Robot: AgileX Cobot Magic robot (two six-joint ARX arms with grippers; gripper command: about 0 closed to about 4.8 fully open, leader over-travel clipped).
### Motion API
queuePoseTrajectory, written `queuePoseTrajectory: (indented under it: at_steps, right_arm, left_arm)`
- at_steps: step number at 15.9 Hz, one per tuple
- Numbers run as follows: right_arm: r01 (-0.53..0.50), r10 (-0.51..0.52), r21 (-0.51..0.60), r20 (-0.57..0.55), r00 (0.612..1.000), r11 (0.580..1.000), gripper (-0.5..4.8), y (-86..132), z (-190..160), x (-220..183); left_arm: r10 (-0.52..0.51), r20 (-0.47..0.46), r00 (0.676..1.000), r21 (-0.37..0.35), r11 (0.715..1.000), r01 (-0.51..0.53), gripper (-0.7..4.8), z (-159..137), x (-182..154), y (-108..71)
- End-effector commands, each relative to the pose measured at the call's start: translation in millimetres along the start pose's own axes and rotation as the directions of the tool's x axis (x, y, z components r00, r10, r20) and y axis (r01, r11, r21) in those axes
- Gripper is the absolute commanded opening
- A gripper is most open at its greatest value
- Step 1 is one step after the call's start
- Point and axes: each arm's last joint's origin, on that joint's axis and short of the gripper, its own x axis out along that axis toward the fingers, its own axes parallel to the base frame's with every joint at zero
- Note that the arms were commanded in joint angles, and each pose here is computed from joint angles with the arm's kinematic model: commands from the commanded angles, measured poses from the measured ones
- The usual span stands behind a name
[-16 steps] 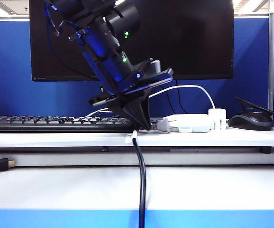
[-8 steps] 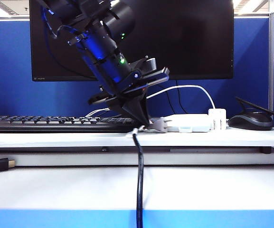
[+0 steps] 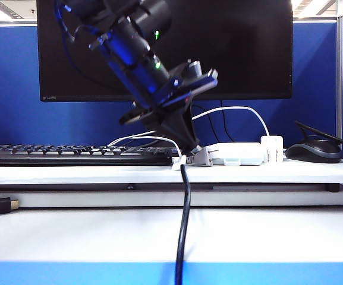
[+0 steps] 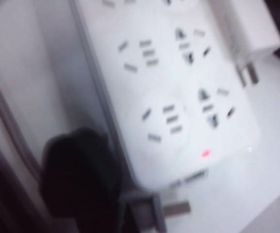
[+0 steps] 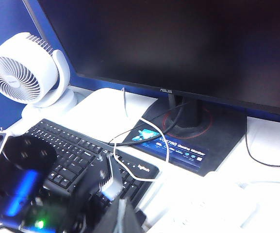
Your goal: Unplug the white charger from the socket, then place it next to the socket.
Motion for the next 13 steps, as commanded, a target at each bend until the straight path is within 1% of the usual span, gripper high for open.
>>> queuePoseTrajectory:
  at_steps: [1,6,8,9,10,12,13]
  right_arm:
    - [-0.009,0.009,-0.013,0.015,1.000,1.000,-0.08,1.9,2.7,-1.9]
    - [-0.008,0.008,-0.012,0.013,1.000,1.000,-0.08,1.7,2.4,-1.7]
    - [-0.003,0.003,-0.026,-0.001,1.000,1.000,-0.08,1.3,0.9,-1.6]
    - [0.002,-0.002,-0.031,-0.002,1.000,1.000,-0.08,1.2,0.7,-1.7]
    - [0.001,-0.001,-0.036,0.005,1.000,0.999,-0.08,1.4,1.5,-1.8]
    - [0.010,-0.008,-0.106,0.018,1.000,0.994,-0.08,3.2,3.0,-4.6]
    - [0.020,-0.015,-0.128,0.034,0.999,0.992,-0.08,8.5,3.5,-13.0]
  left_arm:
    - [-0.007,0.043,0.999,0.009,1.000,0.007,-0.05,11.1,-6.7,-2.9]
    - [-0.004,0.047,0.999,0.009,1.000,0.004,-0.05,11.7,-7.0,-2.9]
    - [-0.004,0.046,0.999,0.009,1.000,0.004,-0.05,18.7,-12.7,-5.2]
    - [-0.009,0.066,0.998,0.020,1.000,0.007,-0.05,26.6,-21.0,-8.1]
    - [-0.016,0.105,0.994,0.028,1.000,0.013,-0.05,35.5,-33.3,-12.0]
    - [-0.040,0.209,0.977,0.051,0.998,0.030,-0.05,52.7,-72.3,-22.3]
    - [-0.059,0.309,0.949,0.072,0.997,0.038,-0.05,61.2,-116.8,-31.9]
